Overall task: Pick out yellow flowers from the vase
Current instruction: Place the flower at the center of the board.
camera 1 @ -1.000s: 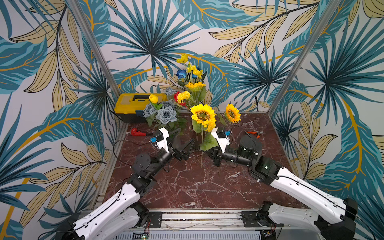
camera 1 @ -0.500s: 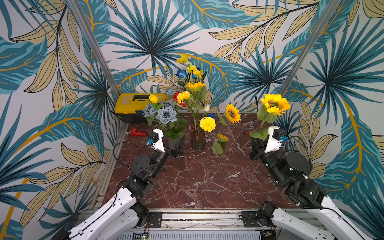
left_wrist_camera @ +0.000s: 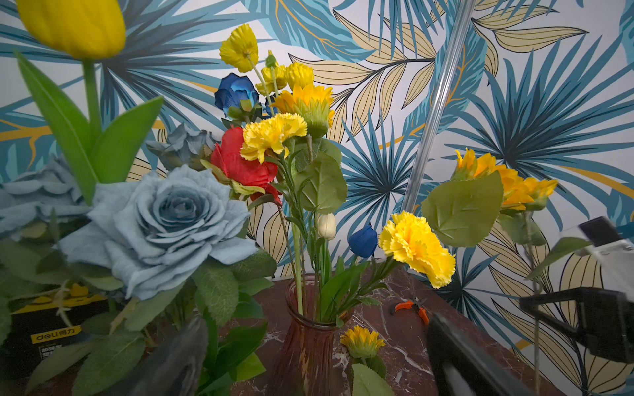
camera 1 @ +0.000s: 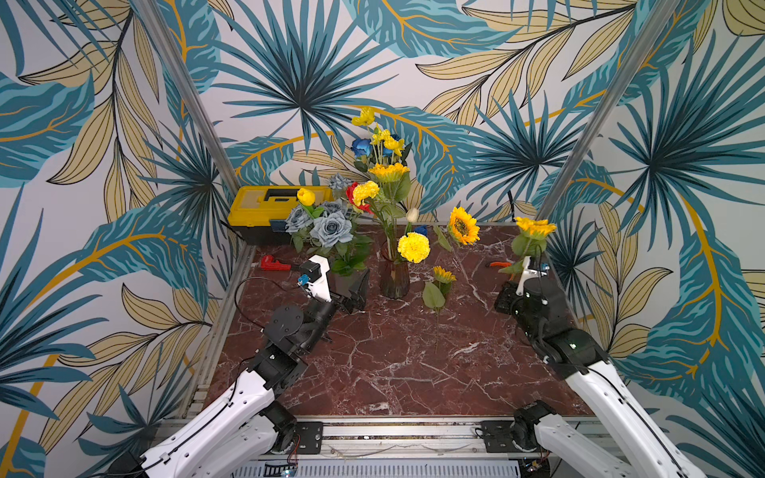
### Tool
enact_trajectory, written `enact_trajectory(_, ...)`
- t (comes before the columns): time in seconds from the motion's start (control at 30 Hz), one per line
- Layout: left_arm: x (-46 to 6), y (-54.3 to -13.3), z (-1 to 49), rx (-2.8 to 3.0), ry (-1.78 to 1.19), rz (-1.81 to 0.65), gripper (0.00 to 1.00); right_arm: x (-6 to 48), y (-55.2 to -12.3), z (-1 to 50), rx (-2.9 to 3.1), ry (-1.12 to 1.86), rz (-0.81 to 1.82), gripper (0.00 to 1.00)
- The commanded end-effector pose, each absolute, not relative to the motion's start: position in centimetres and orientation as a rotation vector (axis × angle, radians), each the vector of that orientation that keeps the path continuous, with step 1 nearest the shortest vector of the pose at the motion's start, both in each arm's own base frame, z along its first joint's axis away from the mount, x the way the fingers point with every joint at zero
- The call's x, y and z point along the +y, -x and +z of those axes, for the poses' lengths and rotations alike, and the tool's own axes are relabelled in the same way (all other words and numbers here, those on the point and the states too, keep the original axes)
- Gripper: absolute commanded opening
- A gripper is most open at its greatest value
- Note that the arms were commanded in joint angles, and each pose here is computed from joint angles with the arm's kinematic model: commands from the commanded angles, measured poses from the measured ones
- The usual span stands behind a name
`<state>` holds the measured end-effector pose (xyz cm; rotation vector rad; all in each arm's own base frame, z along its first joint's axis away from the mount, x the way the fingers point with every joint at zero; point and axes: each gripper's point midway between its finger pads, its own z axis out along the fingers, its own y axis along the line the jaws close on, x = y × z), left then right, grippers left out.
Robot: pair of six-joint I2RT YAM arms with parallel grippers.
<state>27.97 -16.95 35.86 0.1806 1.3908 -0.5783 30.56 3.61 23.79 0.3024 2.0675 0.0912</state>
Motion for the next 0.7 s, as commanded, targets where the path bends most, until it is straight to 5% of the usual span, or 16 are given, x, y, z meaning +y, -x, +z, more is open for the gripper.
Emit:
enact_trajectory(0.0, -16.8, -27.7, 36.9, 1.376, -0.190, -0.579, 0.99, 7.7, -31.8, 19.3, 2.225, -0.270, 0.390, 0.00)
enact_trajectory(0.33, -16.6, -28.1, 36.4, 1.397, -0.177, -0.556, 0.99, 13.5, -33.4, 8.8, 2.635, -0.198, 0.659, 0.00)
enact_trajectory(0.67, -17.1, -28.2, 36.6, 1.397, -0.196, -0.576, 0.99, 13.4, -33.2, 5.3, 2.758, -0.253, 0.626, 0.00)
